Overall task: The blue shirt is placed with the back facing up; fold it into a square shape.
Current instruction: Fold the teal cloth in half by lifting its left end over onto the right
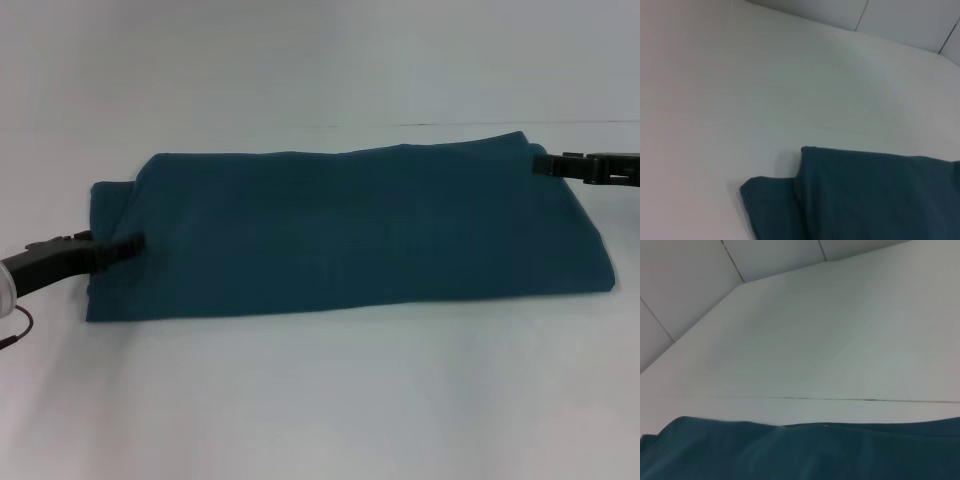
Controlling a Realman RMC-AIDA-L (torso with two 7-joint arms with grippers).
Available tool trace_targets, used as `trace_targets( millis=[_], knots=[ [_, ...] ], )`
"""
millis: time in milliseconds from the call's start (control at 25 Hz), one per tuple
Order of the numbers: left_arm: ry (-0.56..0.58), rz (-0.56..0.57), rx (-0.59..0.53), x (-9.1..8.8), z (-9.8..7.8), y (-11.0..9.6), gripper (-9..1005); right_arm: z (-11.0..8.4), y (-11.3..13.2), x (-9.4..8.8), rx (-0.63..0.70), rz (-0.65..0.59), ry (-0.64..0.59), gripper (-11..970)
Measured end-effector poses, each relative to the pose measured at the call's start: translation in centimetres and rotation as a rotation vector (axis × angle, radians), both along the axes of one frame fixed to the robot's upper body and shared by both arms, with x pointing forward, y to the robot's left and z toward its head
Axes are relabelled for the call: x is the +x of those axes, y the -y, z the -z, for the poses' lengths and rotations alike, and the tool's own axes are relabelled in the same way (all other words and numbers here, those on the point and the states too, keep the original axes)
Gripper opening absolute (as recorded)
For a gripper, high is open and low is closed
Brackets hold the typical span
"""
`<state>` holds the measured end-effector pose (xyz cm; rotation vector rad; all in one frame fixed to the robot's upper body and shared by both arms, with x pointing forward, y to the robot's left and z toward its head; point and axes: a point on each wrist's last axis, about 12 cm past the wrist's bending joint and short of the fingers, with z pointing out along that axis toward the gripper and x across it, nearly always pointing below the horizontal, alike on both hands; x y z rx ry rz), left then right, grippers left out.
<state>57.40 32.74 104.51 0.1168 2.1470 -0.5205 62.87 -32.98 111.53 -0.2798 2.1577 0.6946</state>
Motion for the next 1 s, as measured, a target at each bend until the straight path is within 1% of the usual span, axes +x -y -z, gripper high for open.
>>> trace_targets(
  millis=[280, 400, 800, 1000],
  knots=[
    [-0.030, 0.004, 0.008, -0.5, 0.4, -0.3, 891, 0.1, 0.1, -0.1, 0.000, 0.004, -0.002, 603],
    [-0.042, 0.016, -0.002, -1.1, 0.5, -0.4, 888, 0.2, 0.1, -0.1, 0.001, 0.006, -0.003, 602],
    [-0.048, 0.051, -0.050, -2.7, 0.2, -1.0, 886, 0.3, 0.2, -0.3, -0.001, 0.006, -0.005, 601],
    [-0.057, 0.056, -0.058, -3.1, 0.3, -1.1, 886, 0.4, 0.3, -0.4, -0.002, 0.008, -0.006, 601]
  ],
)
